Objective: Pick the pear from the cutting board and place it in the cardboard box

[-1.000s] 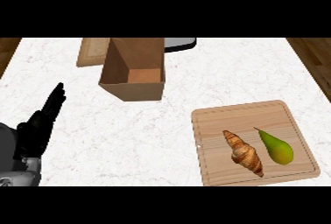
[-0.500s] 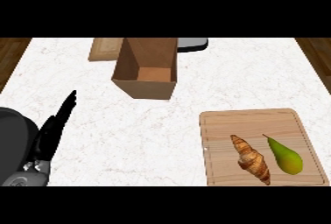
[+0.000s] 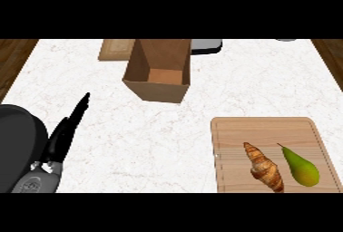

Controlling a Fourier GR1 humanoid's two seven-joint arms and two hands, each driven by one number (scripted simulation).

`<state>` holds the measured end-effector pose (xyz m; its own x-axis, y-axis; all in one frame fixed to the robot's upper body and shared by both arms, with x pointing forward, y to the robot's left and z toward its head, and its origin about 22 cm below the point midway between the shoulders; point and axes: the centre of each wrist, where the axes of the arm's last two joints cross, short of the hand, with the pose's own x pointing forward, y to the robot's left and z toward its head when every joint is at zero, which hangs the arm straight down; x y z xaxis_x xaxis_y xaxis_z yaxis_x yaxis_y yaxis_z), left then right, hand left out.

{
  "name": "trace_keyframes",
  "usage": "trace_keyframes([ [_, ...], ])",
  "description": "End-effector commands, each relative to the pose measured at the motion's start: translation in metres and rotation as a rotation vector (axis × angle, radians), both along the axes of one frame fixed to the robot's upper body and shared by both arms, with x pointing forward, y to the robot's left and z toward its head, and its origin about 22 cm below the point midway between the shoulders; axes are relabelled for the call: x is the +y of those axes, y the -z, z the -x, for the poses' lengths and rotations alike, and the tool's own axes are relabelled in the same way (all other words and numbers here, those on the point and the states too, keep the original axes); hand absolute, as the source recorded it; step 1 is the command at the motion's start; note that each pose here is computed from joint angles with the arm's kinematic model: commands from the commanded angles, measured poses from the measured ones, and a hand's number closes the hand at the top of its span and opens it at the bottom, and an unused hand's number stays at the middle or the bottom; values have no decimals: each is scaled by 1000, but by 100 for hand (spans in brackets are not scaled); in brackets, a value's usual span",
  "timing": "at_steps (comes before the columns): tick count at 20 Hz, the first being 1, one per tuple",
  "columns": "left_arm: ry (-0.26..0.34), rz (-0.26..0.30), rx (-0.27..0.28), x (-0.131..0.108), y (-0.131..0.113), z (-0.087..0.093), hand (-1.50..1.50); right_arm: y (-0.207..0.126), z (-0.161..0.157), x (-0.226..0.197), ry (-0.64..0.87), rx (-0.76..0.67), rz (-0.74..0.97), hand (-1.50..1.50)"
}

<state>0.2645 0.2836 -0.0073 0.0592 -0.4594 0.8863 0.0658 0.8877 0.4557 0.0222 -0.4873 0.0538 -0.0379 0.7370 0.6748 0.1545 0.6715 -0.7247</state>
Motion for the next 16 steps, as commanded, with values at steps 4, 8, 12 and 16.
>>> trace_keyframes([
  [4, 7, 9, 11, 1, -9, -14, 0, -21, -20, 47, 69, 146, 100, -150],
  [8, 3, -4, -17, 5, 2, -5, 0, -27, -39, 67, 110, 228, 150, -150],
  [12, 14, 4, 13, -3, 6, -9, 0, -19, -47, 63, 91, 285, 150, -150],
  [16, 2, 1, 5, 0, -4, -1, 0, -15, -61, 92, 79, 329, 117, -150],
])
